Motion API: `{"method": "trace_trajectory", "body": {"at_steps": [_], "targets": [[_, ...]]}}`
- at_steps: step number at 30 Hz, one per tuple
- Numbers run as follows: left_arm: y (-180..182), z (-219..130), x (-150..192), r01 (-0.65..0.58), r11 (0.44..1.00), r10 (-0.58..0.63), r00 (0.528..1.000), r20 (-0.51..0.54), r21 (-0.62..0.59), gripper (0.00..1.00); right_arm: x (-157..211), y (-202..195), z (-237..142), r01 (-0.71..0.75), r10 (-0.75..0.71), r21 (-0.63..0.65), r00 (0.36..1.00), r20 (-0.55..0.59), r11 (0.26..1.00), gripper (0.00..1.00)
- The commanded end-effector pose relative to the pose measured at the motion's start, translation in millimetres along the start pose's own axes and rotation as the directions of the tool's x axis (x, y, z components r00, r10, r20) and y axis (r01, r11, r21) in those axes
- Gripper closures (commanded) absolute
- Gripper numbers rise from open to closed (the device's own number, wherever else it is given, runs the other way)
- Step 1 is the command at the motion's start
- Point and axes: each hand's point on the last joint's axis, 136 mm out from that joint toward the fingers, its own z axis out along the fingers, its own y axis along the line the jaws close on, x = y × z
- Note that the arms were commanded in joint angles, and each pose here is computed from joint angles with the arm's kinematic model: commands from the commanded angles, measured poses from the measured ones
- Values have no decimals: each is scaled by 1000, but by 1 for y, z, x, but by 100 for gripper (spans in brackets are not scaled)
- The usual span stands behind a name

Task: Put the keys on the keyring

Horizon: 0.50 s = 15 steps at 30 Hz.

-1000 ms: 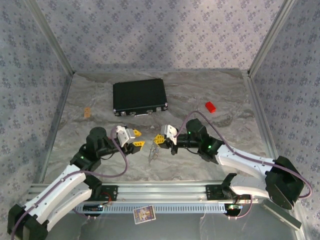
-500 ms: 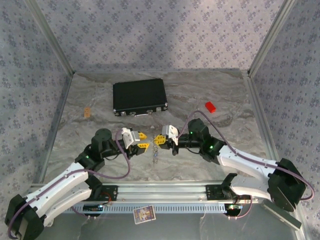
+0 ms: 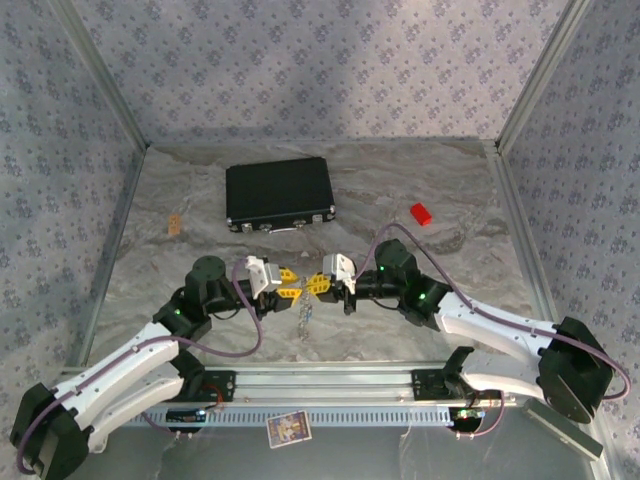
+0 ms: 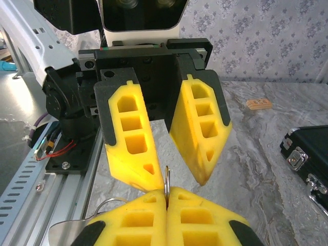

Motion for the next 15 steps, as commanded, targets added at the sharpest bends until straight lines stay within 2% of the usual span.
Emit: {"method": "trace_trajectory", "body": {"at_steps": [1,3,8,15], "targets": [[-11,0,-11,-24,998,22,999,38,54,70,-24,-1,-1,40,-40,3,997,61,999,100],[-12,1,-10,-26,998,24,999,36,60,70,-24,-1,-1,42,-42,5,997,60,999,100],[-13,1,-13,-35,997,32,999,44,67,83,-26,2,1,42,-42,-8,997,64,999,100],[-13,1,-18,-43,997,39,997,61,66,84,-25,6,6,44,-43,-21,997,60,999,100]]}}
